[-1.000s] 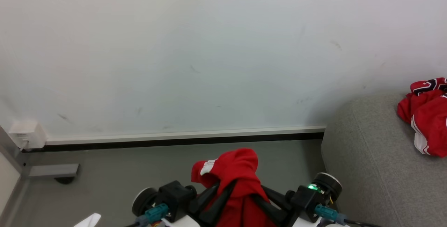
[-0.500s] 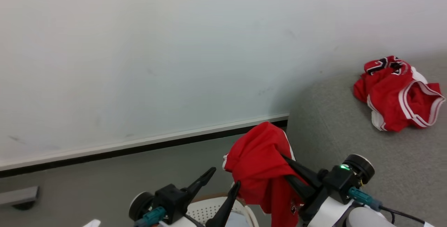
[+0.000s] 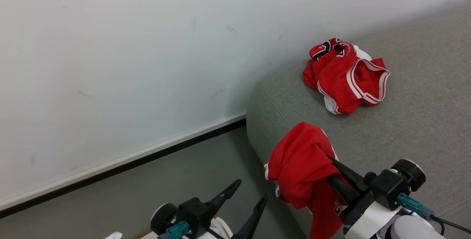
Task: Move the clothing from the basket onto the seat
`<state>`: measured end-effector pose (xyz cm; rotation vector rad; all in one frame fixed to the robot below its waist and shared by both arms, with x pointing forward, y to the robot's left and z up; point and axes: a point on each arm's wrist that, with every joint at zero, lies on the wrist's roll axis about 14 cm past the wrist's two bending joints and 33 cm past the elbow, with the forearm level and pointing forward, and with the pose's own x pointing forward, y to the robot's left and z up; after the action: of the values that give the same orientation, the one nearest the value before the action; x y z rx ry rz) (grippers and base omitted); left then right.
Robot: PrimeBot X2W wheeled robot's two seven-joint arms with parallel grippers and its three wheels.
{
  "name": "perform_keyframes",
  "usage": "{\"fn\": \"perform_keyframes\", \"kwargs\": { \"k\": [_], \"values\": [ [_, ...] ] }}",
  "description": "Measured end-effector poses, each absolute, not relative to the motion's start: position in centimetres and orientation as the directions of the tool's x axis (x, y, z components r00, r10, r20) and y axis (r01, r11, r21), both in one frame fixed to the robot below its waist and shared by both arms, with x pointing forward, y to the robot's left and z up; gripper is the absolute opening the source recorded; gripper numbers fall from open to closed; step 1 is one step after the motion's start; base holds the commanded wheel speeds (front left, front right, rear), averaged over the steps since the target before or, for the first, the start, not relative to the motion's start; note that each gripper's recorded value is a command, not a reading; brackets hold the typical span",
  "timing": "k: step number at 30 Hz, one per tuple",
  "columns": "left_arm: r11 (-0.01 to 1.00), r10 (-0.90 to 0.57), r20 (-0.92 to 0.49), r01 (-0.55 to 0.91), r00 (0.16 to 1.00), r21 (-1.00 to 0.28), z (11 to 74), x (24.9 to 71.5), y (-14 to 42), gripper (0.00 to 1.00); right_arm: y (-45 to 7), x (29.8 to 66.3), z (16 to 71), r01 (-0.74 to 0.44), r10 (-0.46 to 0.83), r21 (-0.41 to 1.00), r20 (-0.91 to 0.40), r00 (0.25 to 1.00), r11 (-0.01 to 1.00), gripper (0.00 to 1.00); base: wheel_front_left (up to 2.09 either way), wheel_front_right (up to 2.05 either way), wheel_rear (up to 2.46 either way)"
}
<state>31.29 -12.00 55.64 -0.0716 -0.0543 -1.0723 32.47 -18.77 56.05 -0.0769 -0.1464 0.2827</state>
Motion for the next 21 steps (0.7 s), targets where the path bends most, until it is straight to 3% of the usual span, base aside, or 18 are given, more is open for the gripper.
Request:
{"fn": "perform_keyframes", "kwargs": {
  "k": [11, 21],
  "values": [
    [0.447, -0.891, 0.069, 0.894, 0.449, -0.044, 54.8, 32.8, -13.0, 1.0, -22.0, 34.1, 56.6, -0.177, 0.187, -0.087, 0.128, 0.974, 0.98, 0.0, 0.0, 0.0, 0.0],
    [0.451, -0.884, 0.156, 0.891, 0.44, 0.046, 56.3, 41.9, -12.3, 1.0, -32.4, 44.3, 63.2, 0.114, -0.058, -0.222, 0.247, 0.967, 0.968, 0.0, 0.0, 0.0, 0.0]
  ]
}}
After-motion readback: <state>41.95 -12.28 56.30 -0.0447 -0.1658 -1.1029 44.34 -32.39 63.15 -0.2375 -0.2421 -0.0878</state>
